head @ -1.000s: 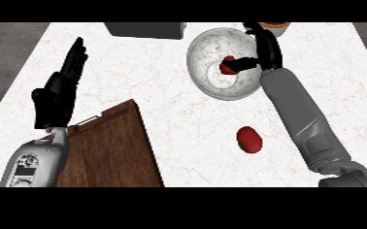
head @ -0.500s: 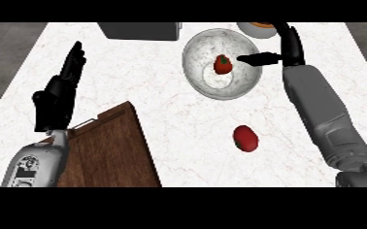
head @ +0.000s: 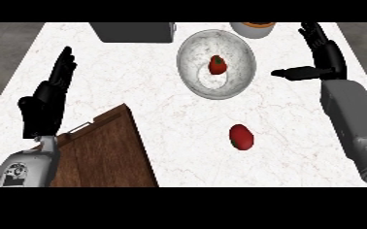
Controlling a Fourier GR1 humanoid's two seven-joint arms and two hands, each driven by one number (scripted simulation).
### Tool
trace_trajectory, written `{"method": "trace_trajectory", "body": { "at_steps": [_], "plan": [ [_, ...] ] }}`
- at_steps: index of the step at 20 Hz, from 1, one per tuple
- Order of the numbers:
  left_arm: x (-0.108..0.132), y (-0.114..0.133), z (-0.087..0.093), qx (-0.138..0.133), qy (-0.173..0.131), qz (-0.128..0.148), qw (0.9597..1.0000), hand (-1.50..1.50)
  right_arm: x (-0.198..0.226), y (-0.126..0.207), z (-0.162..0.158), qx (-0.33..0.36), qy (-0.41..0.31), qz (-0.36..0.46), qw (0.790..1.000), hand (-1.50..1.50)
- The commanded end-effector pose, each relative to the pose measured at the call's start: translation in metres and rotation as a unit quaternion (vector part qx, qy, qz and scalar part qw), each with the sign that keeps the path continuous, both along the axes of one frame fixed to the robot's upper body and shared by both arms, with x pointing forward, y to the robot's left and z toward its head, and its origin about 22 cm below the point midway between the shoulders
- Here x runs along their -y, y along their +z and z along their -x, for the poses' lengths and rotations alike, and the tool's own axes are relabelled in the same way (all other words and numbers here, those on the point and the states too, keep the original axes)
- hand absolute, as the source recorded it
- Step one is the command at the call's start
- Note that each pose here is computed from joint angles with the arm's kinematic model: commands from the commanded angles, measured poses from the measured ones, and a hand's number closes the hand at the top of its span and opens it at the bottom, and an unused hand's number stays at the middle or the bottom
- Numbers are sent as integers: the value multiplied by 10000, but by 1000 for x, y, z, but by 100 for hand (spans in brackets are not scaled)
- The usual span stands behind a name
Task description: Pick the bell pepper from the placemat and place it in the bowl
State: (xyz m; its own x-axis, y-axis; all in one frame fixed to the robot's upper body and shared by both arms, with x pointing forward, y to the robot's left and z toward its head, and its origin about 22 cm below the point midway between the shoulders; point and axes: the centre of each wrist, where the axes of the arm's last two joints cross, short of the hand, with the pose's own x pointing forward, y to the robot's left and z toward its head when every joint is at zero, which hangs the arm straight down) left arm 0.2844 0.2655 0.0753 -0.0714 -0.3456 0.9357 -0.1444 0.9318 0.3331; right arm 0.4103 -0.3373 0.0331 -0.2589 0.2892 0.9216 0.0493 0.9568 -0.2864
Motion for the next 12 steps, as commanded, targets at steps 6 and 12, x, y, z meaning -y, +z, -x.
{"method": "trace_trajectory", "body": {
  "at_steps": [6, 12],
  "plan": [
    [-9, -7, -9, -50, 116, 6, 9999, 0, 28, -27, 40, 38, 664, -89, 9977, -150],
    [11, 12, -3, -37, 39, -76, 10000, 0, 41, -33, 61, 97, 611, -147, 9980, -150]
  ]
}}
